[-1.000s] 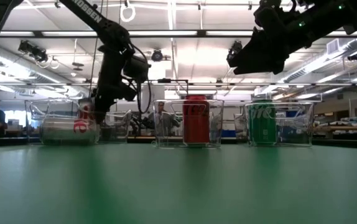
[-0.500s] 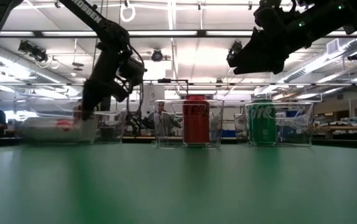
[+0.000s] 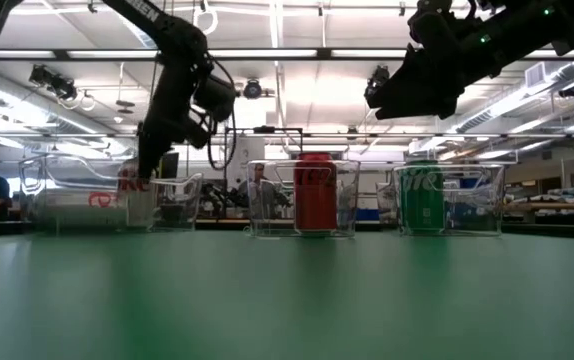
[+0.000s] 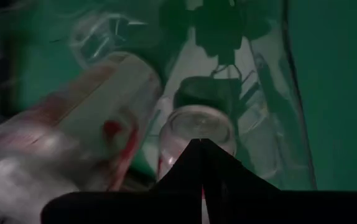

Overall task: Sort soda cans
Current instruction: Put the red-silver soda can into the left transparent bin

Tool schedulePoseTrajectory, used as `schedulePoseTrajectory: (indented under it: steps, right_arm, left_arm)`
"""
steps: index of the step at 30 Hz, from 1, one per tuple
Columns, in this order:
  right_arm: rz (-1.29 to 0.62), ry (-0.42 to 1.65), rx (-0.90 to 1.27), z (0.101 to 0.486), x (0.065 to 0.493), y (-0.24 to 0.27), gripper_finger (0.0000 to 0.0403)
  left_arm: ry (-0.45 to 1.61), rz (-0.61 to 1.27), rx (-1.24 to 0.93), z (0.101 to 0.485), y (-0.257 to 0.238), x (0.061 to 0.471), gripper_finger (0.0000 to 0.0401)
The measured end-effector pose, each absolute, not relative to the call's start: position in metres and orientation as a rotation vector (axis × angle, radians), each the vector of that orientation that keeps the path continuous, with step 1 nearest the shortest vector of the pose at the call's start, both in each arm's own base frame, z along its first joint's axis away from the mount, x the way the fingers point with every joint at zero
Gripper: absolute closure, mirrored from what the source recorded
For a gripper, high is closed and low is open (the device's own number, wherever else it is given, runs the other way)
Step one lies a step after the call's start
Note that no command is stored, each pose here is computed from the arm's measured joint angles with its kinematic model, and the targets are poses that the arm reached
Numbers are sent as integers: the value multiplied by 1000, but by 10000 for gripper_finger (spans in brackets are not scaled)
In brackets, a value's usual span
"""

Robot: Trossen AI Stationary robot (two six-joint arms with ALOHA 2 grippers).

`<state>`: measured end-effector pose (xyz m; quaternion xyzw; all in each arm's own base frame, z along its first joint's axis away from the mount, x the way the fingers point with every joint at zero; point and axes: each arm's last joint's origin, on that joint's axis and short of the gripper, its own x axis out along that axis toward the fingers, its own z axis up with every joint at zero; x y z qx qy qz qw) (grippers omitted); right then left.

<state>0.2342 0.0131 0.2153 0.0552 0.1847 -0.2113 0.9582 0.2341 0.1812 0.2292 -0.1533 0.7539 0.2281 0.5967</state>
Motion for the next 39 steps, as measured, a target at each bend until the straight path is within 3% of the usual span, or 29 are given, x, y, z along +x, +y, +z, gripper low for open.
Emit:
schedulePoseTrajectory:
  steps: [13, 25, 30, 35, 39]
  right_arm:
    - [-423, 374, 114, 215, 234, 15, 157]
    - [-423, 375, 111, 215, 234, 14, 156]
    - [-421, 376, 101, 215, 234, 14, 159]
    - [-421, 375, 100, 215, 234, 14, 159]
    - [-422, 373, 109, 215, 234, 14, 156]
  left_arm:
    - [1819, 483, -328, 185, 176, 223, 401]
    - [1875, 560, -275, 227, 158, 221, 401]
    - [1794, 610, -267, 245, 151, 216, 401]
    - [1685, 573, -299, 239, 157, 228, 401]
    - [1737, 528, -315, 219, 162, 237, 401]
